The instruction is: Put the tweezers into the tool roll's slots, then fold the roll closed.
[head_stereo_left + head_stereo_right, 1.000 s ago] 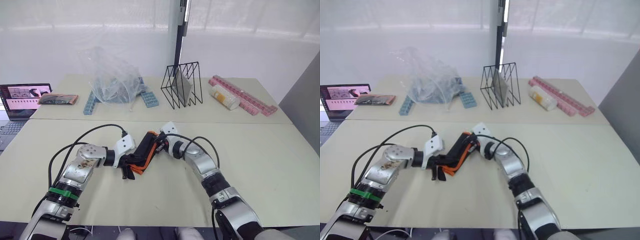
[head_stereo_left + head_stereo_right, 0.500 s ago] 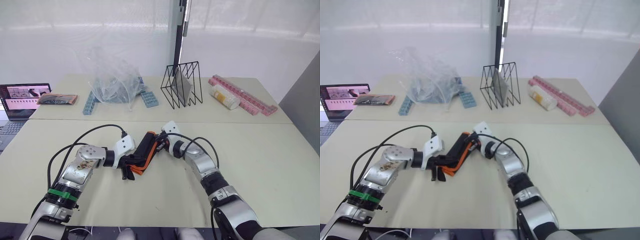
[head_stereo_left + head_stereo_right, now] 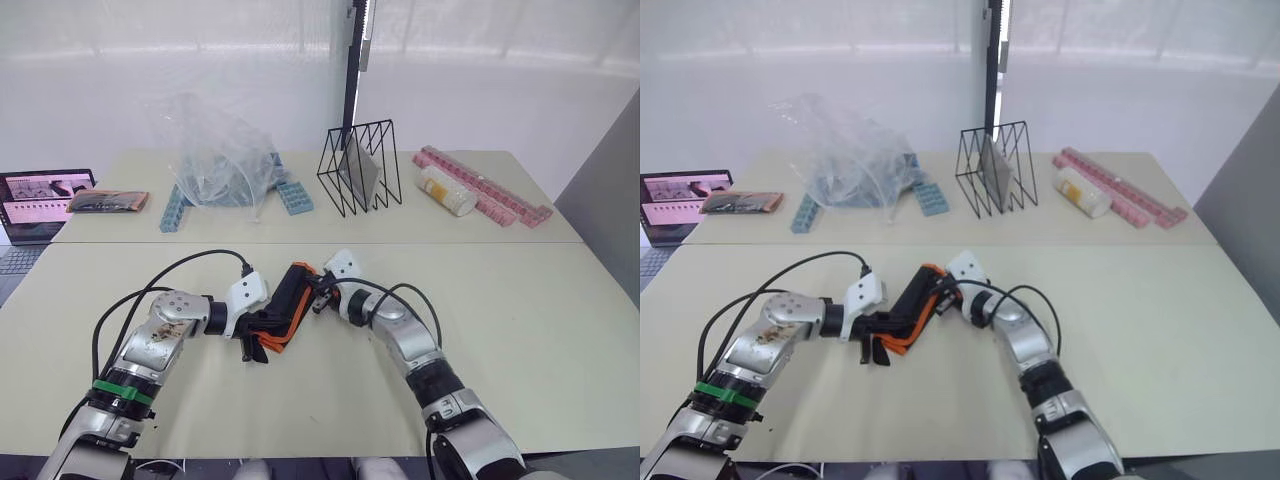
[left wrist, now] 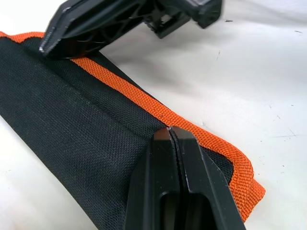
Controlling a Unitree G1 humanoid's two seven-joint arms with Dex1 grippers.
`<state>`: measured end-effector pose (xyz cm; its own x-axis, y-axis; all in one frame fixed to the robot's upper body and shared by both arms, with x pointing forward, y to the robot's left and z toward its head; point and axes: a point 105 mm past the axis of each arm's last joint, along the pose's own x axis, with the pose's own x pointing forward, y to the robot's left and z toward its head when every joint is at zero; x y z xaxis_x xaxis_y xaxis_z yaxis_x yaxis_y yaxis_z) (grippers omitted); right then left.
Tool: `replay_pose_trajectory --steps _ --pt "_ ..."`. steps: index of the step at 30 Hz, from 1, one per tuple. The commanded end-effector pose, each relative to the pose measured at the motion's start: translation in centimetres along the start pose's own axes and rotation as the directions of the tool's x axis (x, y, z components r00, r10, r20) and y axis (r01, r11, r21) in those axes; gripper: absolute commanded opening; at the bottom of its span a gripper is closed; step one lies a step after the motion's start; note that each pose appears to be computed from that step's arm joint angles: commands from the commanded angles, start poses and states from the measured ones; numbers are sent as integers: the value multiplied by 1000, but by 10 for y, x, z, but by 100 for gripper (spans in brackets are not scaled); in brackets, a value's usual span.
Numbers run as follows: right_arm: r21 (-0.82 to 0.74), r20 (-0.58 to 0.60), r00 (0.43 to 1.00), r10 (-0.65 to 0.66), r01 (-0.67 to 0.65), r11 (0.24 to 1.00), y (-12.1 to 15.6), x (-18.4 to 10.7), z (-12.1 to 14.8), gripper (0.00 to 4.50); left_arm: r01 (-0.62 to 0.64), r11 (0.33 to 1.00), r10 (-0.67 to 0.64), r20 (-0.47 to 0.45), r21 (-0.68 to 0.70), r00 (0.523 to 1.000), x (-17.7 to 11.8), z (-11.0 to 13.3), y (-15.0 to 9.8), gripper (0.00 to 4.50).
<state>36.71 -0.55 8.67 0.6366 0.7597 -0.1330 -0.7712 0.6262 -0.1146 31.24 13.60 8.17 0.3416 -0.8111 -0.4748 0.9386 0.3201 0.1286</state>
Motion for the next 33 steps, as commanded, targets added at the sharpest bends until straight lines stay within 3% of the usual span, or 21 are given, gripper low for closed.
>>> replay_pose_trajectory --steps 1,7,10,15,18,24,29,33 --pt "-52 81 997 16 -12 999 0 -6 24 0 -88 994 85 -48 -70 995 -7 -19 3 1" --pt "-110 161 987 -15 33 993 -25 -42 55 0 -237 966 250 133 -104 959 -43 17 14 1" --pt "-121 162 986 -32 52 991 -39 -69 61 0 -318 938 338 169 -134 926 -70 20 14 1" --pt "-141 107 987 -116 130 981 -74 -124 55 0 -478 858 504 120 -189 856 -130 2 13 144" --pt "-116 84 982 -168 177 977 -90 -160 48 86 -546 808 568 47 -219 822 -168 -19 5 244" --pt "-60 -28 963 -267 265 962 -104 -236 7 291 -675 693 678 -90 -252 730 -235 -57 -22 444" --pt "-10 -115 920 -375 376 927 -109 -292 -29 444 -732 629 724 -145 -262 674 -260 -75 -40 450" --pt "-11 -132 891 -435 438 899 -116 -314 -38 444 -752 603 745 -150 -267 650 -269 -80 -43 450"
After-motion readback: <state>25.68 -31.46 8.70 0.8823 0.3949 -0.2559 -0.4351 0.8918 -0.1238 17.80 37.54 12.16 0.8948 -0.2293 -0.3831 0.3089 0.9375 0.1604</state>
